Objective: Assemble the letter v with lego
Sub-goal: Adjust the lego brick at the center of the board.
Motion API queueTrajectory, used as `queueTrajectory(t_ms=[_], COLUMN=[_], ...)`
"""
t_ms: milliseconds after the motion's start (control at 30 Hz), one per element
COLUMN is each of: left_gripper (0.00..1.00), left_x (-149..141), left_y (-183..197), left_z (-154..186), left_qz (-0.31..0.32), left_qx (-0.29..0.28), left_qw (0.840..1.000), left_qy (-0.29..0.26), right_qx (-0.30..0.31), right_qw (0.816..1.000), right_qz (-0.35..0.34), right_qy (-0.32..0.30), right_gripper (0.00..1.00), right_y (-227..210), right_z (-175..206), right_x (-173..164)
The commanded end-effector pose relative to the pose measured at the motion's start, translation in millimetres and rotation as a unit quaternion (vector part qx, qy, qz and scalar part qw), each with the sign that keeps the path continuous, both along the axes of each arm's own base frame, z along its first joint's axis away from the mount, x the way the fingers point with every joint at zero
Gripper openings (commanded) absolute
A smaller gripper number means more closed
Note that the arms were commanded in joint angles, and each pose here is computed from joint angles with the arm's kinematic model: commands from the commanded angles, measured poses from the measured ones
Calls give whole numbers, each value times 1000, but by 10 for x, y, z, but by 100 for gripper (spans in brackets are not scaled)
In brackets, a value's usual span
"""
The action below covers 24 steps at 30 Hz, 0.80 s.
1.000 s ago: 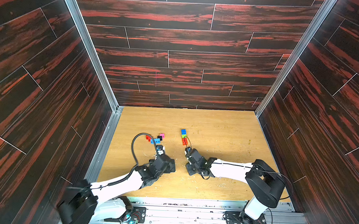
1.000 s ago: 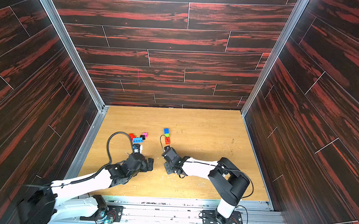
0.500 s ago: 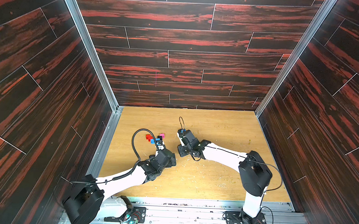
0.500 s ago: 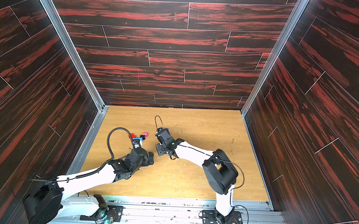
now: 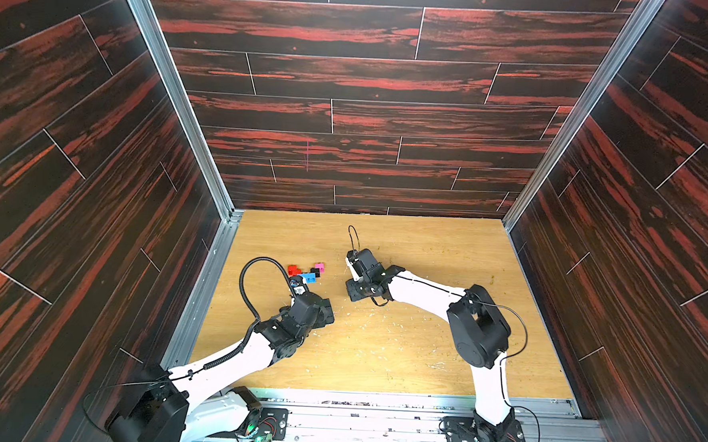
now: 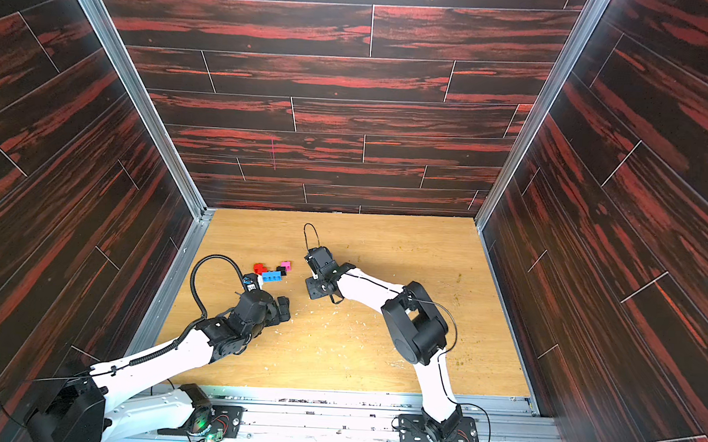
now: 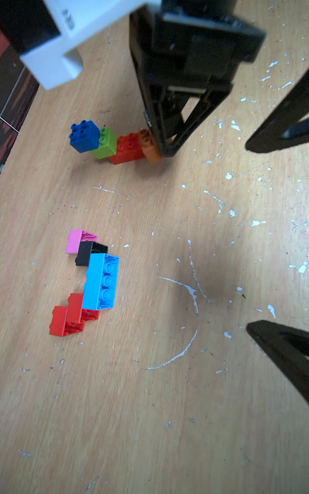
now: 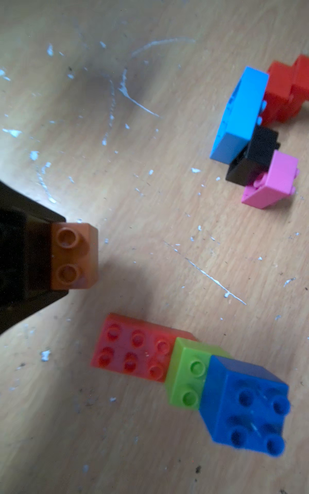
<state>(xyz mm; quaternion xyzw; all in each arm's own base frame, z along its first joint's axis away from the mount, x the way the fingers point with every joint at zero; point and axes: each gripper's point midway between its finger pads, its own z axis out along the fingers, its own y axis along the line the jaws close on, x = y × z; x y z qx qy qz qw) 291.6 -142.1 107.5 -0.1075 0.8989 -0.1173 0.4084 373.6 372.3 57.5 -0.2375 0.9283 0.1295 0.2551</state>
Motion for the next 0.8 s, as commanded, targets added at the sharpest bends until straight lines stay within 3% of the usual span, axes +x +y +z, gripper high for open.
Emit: queueTrajectory(t_ms=[0,767], left_gripper=[100,100], left_x=[-2,28], left_y=[5,-61], left_z=[-5,-96], left_qz=[-3,-11], left_qx=[2,-3], left_qw=[1000,1000], left_qy=[3,11], right_qx=[-5,-48], right_qw=[1000,998], right_qz=[-5,-40], right_qy=[18,24], right_gripper=[30,30], right_y=[-8,-402], right_z=[-70,-308], right_x=[32,133])
